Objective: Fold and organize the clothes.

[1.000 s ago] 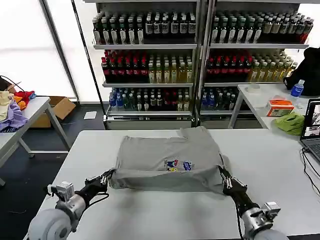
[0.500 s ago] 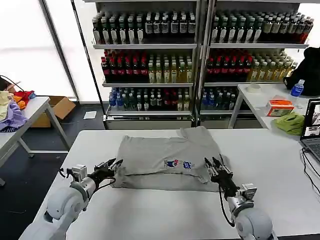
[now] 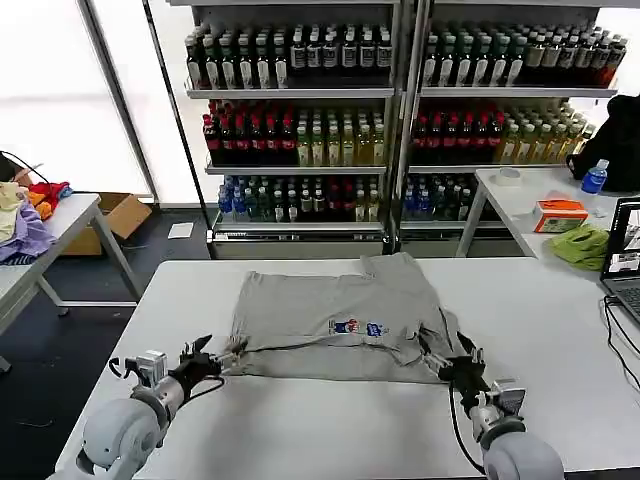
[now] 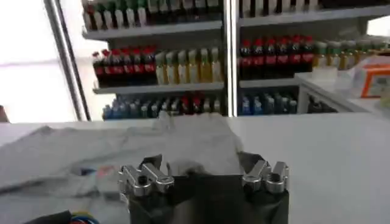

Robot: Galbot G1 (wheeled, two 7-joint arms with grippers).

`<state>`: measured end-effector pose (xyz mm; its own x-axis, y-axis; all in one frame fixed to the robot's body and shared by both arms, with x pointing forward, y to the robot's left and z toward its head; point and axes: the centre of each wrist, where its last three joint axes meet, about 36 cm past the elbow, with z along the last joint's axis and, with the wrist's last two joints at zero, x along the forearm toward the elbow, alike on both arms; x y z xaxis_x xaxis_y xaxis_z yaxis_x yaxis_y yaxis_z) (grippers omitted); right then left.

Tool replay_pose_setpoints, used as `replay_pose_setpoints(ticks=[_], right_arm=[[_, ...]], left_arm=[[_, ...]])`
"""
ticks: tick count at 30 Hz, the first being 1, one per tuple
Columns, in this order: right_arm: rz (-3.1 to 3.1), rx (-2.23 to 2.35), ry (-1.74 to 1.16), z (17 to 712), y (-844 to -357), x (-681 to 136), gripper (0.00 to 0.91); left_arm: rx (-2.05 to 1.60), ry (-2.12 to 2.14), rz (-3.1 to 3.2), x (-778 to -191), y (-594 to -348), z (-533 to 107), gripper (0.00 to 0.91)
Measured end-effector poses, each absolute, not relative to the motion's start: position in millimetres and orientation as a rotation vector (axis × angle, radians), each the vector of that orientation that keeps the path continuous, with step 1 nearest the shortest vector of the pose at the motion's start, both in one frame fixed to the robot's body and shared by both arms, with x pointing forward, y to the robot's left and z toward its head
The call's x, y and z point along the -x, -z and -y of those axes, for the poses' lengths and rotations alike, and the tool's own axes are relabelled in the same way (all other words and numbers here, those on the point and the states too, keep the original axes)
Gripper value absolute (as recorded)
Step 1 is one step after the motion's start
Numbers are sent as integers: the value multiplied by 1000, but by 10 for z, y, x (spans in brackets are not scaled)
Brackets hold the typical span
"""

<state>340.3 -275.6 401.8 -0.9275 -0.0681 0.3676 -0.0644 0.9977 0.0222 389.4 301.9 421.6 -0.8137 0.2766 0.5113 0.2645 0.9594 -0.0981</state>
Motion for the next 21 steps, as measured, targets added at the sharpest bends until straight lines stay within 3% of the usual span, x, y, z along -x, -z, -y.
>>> replay_pose_setpoints(ticks=[3, 4, 5, 6, 7, 8, 9, 10, 12, 14, 21], right_arm=[[2738, -67, 7, 2716, -4002, -3357, 907], [2731, -62, 4, 2704, -3991, -3346, 423], [2725, -55, 2, 2692, -3983, -3338, 71], [2716, -48, 3, 2674, -3973, -3331, 0], [2708, -42, 5, 2659, -3963, -3326, 0], [2699, -35, 6, 2648, -3952, -3322, 0], [2688, -26, 5, 2640, -3937, -3319, 0], [2679, -20, 5, 2636, -3924, -3314, 0], [2664, -7, 4, 2633, -3911, -3300, 0], [2652, -1, 7, 2631, -3904, -3291, 0], [2634, -6, 44, 2635, -3918, -3282, 0]], left_arm=[[380, -29, 2553, -3851, -4165, -2995, 907], [379, -28, 2548, -3836, -4145, -2992, 907], [379, -29, 2542, -3822, -4125, -2986, 907], [379, -31, 2537, -3810, -4104, -2977, 907], [379, -31, 2534, -3799, -4086, -2969, 907], [376, -31, 2532, -3795, -4072, -2962, 816], [375, -31, 2529, -3790, -4055, -2952, 645], [376, -31, 2527, -3786, -4036, -2940, 302], [371, -28, 2523, -3782, -4006, -2926, 71], [365, -19, 2521, -3775, -3989, -2928, 10], [354, -15, 2518, -3747, -3937, -2956, 10]])
